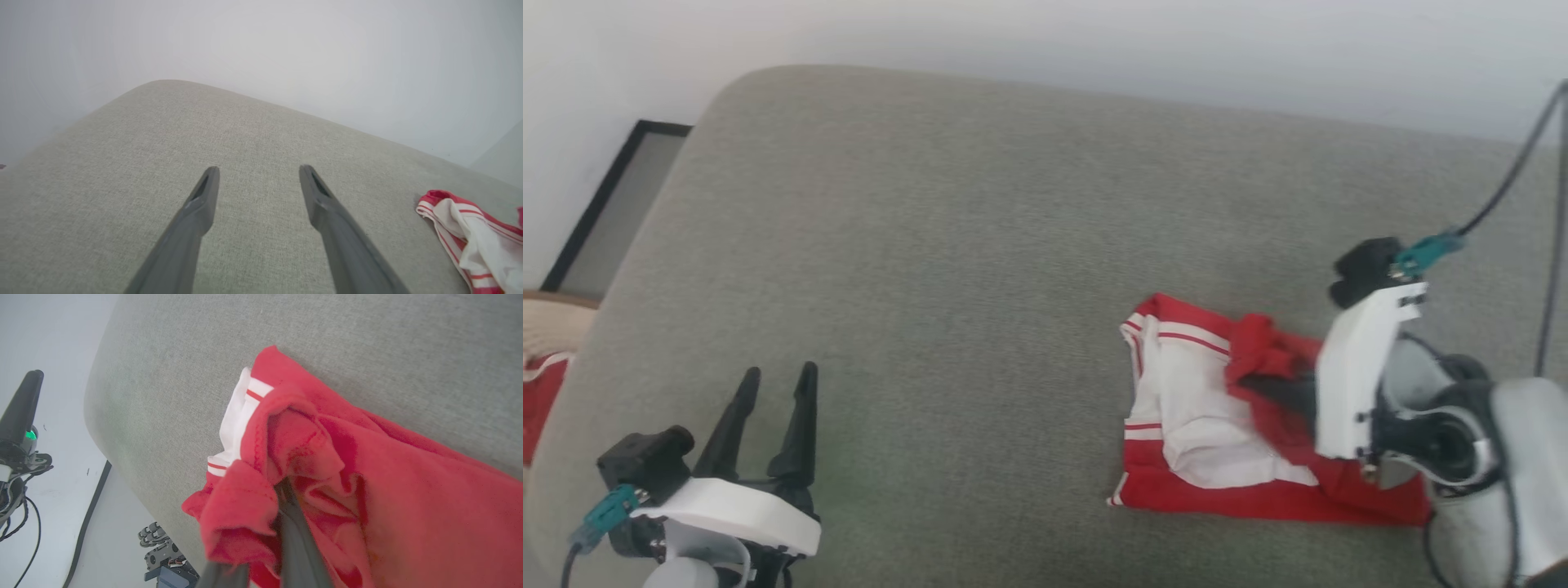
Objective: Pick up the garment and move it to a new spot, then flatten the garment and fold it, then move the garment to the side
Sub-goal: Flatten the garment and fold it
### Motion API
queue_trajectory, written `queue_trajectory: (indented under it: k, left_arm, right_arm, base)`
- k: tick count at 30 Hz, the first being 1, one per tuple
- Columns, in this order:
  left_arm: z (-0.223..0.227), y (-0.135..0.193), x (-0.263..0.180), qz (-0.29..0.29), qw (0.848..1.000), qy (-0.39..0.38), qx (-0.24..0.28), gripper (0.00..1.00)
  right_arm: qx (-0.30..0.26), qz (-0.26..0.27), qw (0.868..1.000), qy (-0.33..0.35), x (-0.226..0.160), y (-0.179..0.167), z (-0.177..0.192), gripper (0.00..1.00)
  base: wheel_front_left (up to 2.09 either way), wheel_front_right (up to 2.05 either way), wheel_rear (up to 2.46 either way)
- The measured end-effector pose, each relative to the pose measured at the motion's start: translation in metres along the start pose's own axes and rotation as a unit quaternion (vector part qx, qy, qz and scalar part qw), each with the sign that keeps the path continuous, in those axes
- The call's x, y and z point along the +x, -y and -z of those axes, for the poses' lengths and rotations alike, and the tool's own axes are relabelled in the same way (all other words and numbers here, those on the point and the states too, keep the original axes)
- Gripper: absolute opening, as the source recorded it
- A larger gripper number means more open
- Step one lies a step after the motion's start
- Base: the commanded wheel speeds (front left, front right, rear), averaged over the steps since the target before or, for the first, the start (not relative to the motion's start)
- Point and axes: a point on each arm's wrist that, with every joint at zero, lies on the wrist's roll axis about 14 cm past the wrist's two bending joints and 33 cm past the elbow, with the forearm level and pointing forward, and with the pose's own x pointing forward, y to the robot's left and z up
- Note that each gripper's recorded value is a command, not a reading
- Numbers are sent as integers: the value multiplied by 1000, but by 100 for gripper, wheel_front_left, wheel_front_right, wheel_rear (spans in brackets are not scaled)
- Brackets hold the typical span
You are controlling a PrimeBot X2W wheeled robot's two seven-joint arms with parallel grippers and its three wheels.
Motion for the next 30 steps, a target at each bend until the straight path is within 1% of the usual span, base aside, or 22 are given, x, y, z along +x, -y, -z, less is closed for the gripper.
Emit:
queue_trajectory:
  k: [3,7,8,9,10,11,15,19,24,30]
  left_arm:
    - [-3,-3,-5,-5,1000,4,-3,100]
    - [-5,-8,-13,-14,1000,8,-6,100]
    - [-6,-8,-14,-14,1000,9,-6,100]
    - [-7,-9,-15,-15,1000,9,-6,100]
    - [-7,-10,-16,-17,1000,11,-7,100]
    - [-8,-11,-17,-18,1000,12,-8,100]
    - [-11,-12,-16,-18,1000,16,-8,100]
    - [-14,-8,-13,-11,1000,20,-8,100]
    - [-16,-3,-7,2,1000,23,-6,100]
    - [-17,7,0,23,999,23,2,100]
  right_arm:
    - [-6,-18,1000,-14,16,-15,6,0]
    - [-21,-20,999,-28,31,-23,10,1]
    - [-22,-21,999,-31,33,-24,11,22]
    - [-24,-22,999,-31,36,-26,12,47]
    - [-25,-22,999,-33,37,-26,12,92]
    - [-29,-22,999,-31,38,-28,11,100]
    - [-41,-19,999,-15,34,-29,2,100]
    - [-44,-19,999,21,19,-27,-11,100]
    - [-52,12,995,82,-12,-8,-33,100]
    - [-36,55,984,163,-54,20,-44,100]
  base:
    - [0,0,0]
    - [0,0,0]
    - [0,0,0]
    - [0,0,0]
    - [0,0,0]
    - [0,0,0]
    - [0,0,0]
    - [0,0,0]
    - [0,0,0]
    - [0,0,0]
